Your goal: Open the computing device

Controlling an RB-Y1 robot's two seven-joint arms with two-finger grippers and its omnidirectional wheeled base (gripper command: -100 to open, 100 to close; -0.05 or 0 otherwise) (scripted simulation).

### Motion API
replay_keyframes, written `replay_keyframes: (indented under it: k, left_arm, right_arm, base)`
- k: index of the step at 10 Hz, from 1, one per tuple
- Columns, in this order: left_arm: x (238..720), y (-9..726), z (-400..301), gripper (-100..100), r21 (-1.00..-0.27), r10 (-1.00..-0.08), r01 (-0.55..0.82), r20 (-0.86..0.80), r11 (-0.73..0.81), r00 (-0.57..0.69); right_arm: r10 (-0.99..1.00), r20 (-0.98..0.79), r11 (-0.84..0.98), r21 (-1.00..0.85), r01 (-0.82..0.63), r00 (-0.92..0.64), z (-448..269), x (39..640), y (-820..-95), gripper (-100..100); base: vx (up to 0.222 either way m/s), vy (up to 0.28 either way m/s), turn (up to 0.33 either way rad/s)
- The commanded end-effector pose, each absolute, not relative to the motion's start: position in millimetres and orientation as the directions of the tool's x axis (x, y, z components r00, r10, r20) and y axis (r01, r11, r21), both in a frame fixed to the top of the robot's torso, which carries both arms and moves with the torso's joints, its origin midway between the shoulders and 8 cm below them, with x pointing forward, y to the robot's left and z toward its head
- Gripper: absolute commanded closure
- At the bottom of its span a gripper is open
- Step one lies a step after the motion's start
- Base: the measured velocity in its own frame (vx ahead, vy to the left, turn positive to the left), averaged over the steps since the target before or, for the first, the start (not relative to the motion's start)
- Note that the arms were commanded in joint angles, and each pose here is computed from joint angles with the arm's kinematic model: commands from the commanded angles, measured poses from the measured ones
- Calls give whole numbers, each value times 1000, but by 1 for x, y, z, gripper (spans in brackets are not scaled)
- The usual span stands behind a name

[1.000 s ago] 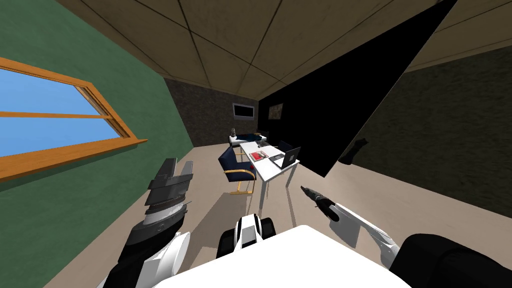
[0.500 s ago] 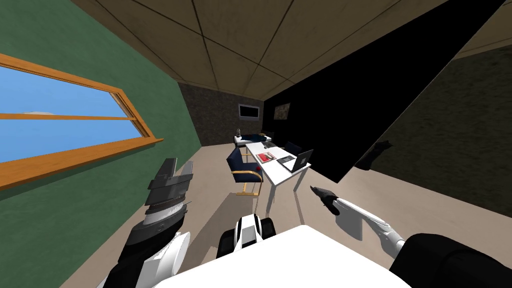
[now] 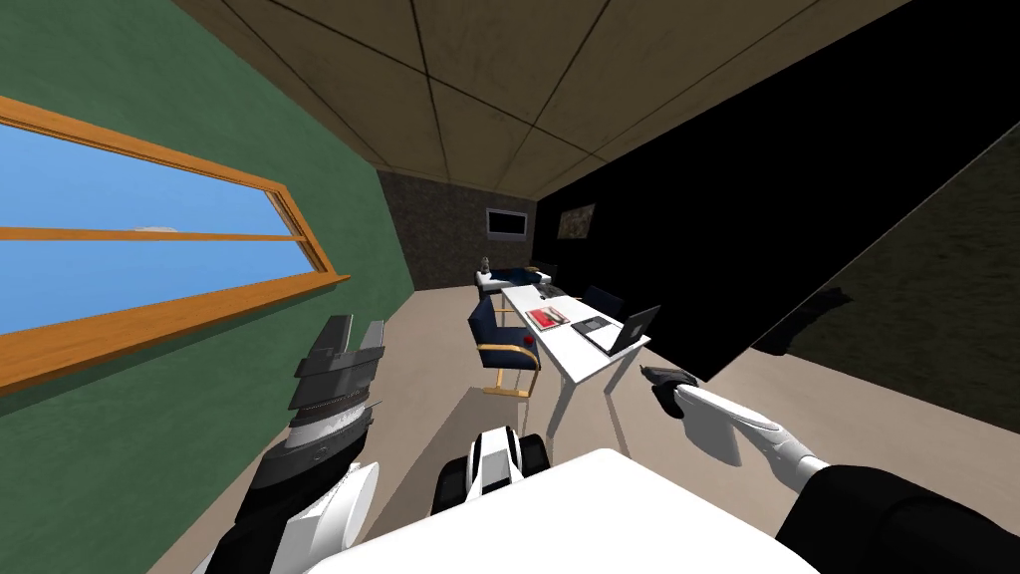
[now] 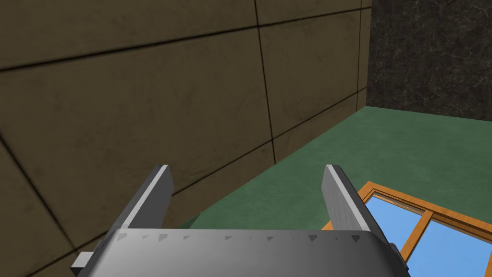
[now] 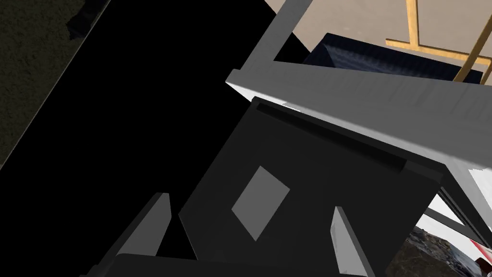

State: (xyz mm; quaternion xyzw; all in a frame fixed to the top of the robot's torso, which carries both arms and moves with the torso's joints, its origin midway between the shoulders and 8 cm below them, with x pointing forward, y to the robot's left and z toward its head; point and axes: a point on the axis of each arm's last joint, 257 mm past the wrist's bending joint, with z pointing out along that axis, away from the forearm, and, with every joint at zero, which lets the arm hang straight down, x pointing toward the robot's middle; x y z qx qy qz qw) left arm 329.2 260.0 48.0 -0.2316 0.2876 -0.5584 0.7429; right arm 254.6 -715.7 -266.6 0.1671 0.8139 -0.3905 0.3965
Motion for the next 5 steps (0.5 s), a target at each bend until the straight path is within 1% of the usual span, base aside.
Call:
replay_keyframes:
  k: [1, 3, 4, 5]
  left_arm:
    - [329, 260, 48, 0, -665, -963, 696, -169, 269, 211]
    - [329, 260, 48, 0, -665, -963, 696, -169, 269, 211]
    - [329, 260, 48, 0, -665, -963, 696, -169, 269, 211]
    - [329, 260, 48, 0, -665, -963, 696, -169, 269, 211]
  right_arm:
    - [-113, -741, 560, -598, 573, -662, -240, 251, -746, -100]
    - [-188, -698, 471, -682, 560, -691, -205, 250, -771, -100]
    - [-188, -698, 471, -682, 560, -691, -205, 250, -771, -100]
    - [-219, -676, 427, -715, 554, -703, -189, 249, -781, -100]
  base:
    - [81, 110, 74]
    - [114, 132, 131]
    - [60, 87, 35]
    - [52, 81, 48]
